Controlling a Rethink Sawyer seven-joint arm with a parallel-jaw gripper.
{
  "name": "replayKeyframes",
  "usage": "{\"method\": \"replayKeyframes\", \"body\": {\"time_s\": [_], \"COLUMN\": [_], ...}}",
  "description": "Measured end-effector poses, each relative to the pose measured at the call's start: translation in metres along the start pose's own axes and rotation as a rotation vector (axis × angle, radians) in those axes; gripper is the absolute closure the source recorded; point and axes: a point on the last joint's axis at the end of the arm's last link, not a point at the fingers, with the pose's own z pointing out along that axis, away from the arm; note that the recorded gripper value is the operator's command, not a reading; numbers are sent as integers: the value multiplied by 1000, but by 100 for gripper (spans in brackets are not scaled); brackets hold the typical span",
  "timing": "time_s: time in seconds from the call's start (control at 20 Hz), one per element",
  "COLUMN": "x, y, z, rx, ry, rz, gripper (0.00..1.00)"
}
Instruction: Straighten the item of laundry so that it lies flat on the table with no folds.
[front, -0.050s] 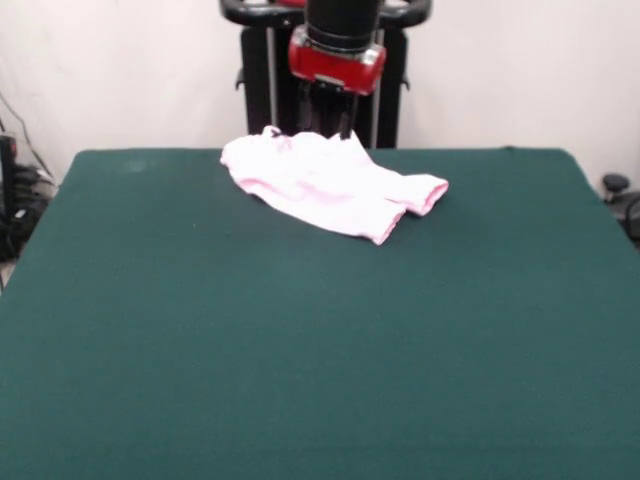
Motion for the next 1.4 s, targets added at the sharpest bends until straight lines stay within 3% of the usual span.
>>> {"method": "replayKeyframes", "body": {"time_s": [0.25,0.55,0.6,1.4], "x": [-19,-42,-45,-33], "y": [20,47,50,46], "z": [4,26,35,61], "rx": [-8,-13,-1,72], "ry": [-71,-195,-222,-199], "rz": [1,21,29,78], "gripper": [0,0,100,100]}}
